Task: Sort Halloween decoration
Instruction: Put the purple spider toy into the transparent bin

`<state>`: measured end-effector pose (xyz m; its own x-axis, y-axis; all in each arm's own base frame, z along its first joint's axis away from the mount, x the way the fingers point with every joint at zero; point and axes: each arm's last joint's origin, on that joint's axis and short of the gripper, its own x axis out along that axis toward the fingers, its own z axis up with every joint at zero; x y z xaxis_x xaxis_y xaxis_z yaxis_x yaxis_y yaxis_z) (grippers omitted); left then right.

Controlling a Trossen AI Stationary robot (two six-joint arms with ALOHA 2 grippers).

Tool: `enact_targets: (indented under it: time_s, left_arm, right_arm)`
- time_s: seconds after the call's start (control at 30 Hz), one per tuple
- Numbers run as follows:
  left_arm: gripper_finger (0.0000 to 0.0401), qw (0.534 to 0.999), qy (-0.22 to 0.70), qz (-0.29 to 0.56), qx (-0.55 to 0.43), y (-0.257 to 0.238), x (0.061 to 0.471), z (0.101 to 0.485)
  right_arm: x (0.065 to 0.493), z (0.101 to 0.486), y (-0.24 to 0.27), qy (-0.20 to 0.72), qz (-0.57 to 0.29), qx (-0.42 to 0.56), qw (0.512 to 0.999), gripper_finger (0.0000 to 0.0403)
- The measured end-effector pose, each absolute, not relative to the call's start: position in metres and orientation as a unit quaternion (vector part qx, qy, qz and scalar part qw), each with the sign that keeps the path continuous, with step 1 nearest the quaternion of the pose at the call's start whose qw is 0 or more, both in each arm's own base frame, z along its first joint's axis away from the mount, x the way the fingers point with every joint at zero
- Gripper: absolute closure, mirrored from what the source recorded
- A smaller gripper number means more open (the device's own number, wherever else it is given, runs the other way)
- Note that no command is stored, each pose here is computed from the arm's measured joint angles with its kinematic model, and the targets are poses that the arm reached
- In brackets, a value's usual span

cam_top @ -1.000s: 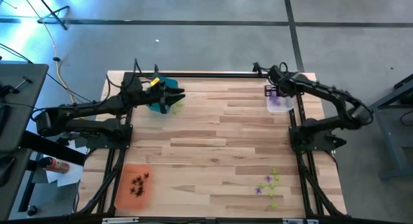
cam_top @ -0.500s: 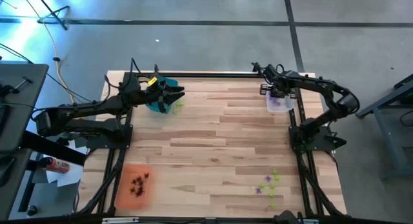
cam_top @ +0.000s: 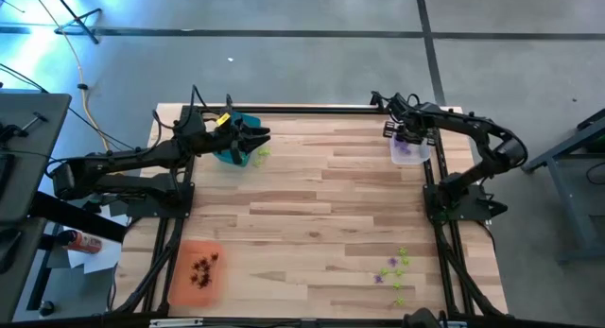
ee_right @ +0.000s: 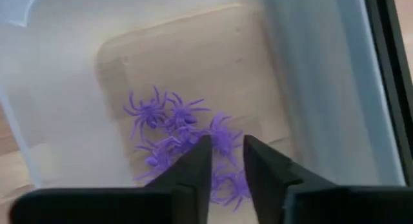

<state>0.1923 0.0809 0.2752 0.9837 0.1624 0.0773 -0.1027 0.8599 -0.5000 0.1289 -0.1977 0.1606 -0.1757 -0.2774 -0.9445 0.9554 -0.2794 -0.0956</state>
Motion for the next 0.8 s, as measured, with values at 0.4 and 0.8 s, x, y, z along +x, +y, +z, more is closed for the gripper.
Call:
enact_targets:
  time_s: [0.4,0.8]
  left_arm:
    - [0.0235,0.964,-0.058,0.069,-0.250,0.081,0.192,0.275]
    - [0.0235,0.966,-0.086,0.110,-0.218,0.083,0.191,0.279]
  right_arm:
    - [0.121,0.225,-0.180,0.247,-0.647,0.425,0.583,0.0223]
    - [0.153,0.336,-0.088,0.024,-0.145,0.327,0.933,0.0222]
